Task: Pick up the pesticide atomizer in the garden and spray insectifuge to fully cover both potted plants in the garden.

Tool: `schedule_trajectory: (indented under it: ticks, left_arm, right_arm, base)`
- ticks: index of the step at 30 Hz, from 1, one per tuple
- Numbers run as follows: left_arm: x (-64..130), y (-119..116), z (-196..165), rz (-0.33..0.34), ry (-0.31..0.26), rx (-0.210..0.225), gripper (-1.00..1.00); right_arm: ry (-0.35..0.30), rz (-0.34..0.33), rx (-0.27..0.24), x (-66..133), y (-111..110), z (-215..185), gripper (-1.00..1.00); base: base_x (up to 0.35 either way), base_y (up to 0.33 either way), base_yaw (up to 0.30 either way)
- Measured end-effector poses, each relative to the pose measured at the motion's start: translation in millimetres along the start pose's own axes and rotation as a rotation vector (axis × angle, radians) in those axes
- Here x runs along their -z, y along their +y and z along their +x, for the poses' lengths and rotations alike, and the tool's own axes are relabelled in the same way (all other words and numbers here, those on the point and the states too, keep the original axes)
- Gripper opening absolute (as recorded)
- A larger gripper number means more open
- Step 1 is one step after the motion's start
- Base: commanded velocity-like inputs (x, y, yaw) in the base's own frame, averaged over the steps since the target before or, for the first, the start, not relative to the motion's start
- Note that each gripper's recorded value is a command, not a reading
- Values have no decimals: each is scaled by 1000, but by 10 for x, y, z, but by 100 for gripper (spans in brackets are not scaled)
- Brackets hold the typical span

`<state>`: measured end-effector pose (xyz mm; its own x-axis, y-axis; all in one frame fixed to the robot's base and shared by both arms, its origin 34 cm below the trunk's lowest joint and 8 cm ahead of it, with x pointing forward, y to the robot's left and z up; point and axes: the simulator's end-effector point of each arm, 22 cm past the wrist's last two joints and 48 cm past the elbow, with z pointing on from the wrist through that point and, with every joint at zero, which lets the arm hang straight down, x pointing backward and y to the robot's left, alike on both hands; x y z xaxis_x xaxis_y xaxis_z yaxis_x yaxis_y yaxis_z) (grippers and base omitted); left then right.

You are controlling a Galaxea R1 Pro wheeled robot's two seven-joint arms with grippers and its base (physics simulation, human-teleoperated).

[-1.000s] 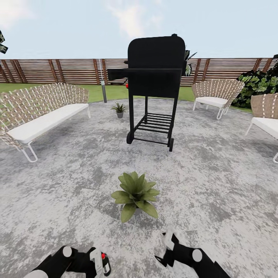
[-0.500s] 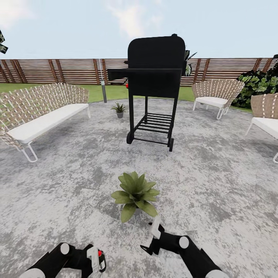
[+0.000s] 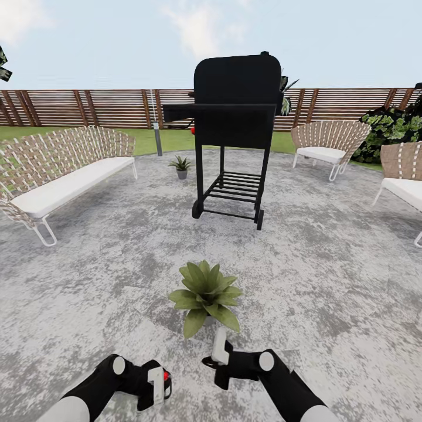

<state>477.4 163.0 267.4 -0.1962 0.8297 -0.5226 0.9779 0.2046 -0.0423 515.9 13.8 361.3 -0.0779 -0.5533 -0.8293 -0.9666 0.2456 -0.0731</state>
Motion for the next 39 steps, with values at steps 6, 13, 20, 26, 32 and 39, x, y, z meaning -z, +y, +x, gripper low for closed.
schedule_trajectory:
  ticks: [6, 13, 20, 26, 32, 39]
  left_arm:
    - [-65, 7, -215, 3, -26, -15, -100]
    - [-100, 71, -495, -13, -62, -38, -100]
    - [-162, 29, -680, -7, -88, -47, -100]
    - [-207, -10, -807, 0, -106, -52, -100]
    - [-214, -32, -835, 7, -114, -53, -100]
    - [-214, -41, -850, 11, -121, -49, -100]
  right_arm:
    - [-4, -2, 0, -16, 10, -25, -100]
    - [-5, -2, 0, -21, 14, -33, -100]
    - [-6, -2, 0, -21, 11, -38, -100]
    - [-6, -2, 1, -21, 10, -38, -100]
    - [-6, -2, 0, -21, 11, -37, -100]
    - [-6, -2, 0, -22, 14, -34, -100]
  base:
    - [0, 0, 0]
    - [0, 0, 0]
    - [0, 0, 0]
    - [0, 0, 0]
    - [0, 0, 0]
    - [0, 0, 0]
